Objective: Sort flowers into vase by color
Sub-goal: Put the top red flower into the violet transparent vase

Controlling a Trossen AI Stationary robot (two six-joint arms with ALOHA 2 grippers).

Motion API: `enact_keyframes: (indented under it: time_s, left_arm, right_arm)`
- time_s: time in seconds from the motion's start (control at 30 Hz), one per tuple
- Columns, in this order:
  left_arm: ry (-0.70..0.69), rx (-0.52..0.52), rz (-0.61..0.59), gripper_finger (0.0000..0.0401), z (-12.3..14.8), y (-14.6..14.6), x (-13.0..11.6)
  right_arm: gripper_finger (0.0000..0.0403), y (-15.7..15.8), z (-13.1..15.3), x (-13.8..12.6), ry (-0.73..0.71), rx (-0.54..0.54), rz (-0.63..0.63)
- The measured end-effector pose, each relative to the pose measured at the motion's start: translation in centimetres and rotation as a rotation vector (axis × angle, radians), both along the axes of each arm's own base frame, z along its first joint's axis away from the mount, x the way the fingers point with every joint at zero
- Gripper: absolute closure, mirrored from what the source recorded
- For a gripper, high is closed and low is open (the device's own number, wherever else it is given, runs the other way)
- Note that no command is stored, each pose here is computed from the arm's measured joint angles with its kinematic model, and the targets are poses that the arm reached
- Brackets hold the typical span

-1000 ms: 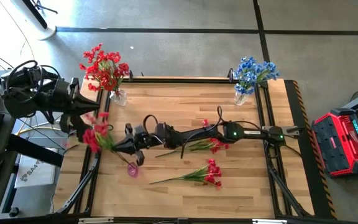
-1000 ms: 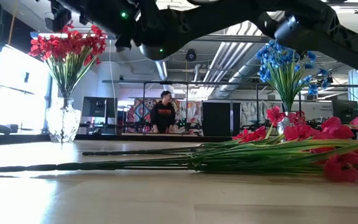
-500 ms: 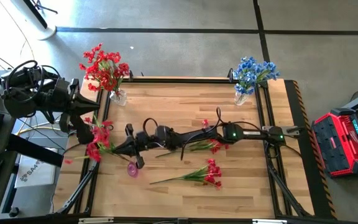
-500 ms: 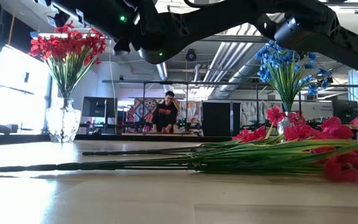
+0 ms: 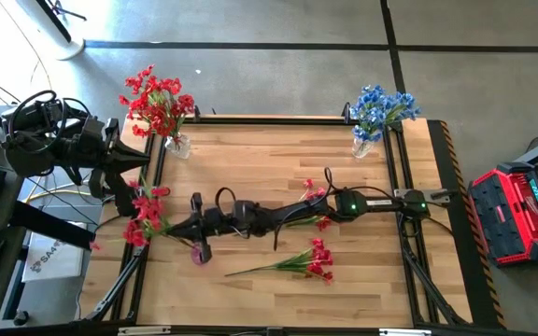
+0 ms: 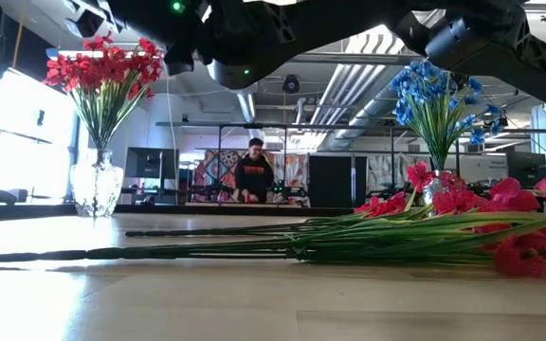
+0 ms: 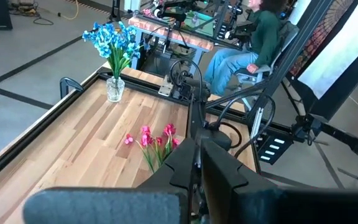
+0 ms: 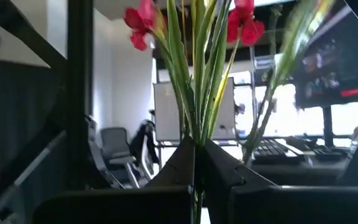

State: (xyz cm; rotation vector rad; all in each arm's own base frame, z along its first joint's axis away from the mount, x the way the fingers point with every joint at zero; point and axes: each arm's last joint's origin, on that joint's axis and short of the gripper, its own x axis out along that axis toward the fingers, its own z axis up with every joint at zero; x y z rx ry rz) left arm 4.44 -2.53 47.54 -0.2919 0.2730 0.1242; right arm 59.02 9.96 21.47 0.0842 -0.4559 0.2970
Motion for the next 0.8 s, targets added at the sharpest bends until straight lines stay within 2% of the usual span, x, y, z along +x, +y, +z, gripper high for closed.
enact_keyframes:
  time_s: [0.3,0.47,0.63,0.8]
  left_arm:
    - [-0.001,-0.016,0.003,0.0387,0.0,0.0,0.0]
    - [0.0,-0.016,0.002,0.0387,0.0,0.0,0.0]
    - [0.008,-0.021,-0.012,0.0387,0.0,0.0,0.0]
    - [0.023,-0.029,-0.037,0.0387,-0.1,-0.1,0.0]
  right_arm:
    - [0.0403,0.1,-1.2,0.4,0.07,-0.006,-0.02]
    - [0.0397,0.3,-2.6,0.7,0.177,0.1,-0.034]
    - [0.0342,0.5,-3.0,0.8,0.239,0.154,-0.021]
    - [0.027,0.5,-3.9,1.0,0.357,0.27,-0.027]
